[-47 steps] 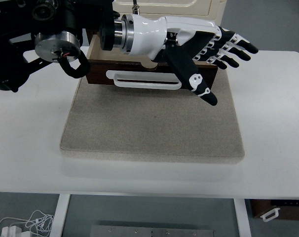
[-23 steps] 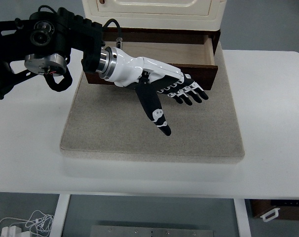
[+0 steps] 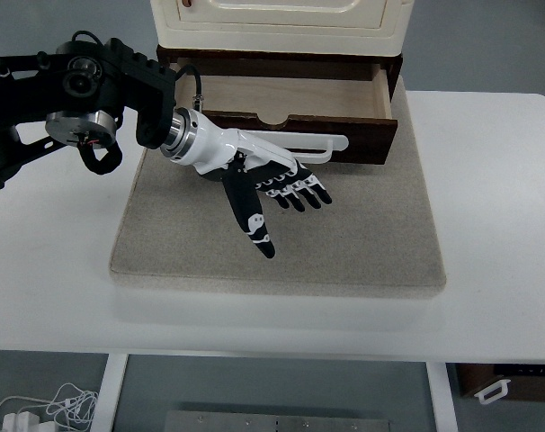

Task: Close drawer under combined cabinet
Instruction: 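Press the left hand palm against the drawer front near the handle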

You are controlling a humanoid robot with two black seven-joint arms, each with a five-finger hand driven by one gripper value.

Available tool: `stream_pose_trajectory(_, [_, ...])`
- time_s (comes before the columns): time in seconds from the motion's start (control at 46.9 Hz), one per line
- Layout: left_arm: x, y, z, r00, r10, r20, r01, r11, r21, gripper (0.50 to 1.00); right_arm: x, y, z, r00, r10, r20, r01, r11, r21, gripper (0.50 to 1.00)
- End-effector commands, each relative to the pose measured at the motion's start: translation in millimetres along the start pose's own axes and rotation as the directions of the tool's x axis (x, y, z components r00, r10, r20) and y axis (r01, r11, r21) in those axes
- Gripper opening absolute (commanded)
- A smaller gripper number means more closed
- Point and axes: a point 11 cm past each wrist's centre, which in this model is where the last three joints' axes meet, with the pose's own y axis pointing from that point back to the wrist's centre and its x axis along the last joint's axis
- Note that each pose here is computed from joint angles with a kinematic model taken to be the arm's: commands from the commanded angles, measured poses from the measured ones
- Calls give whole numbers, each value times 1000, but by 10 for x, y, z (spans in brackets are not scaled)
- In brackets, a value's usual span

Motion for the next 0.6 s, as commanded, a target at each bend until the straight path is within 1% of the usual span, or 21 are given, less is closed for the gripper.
stream_pose_trajectory(0.0, [-2,-13,-50,1000,-2,-7,2,1000,17,1000,0,0,0,1000,0,-1,0,1000,0,952])
stream_pose_trajectory(0.128, [17,-24,-121,1000,3,-16,-3,999,41,1000,0,0,0,1000,0,0,0,1000,0,952])
stream_pose_trajectory(0.32, [140,-1,-215,999,47,-5,-46,996,77,1000,0,0,0,1000,0,-1,0,1000,0,952])
stream_pose_trajectory(0.576, [228,19,-256,997,72,-18,-70,994,86,1000,0,0,0,1000,0,0,0,1000,0,952])
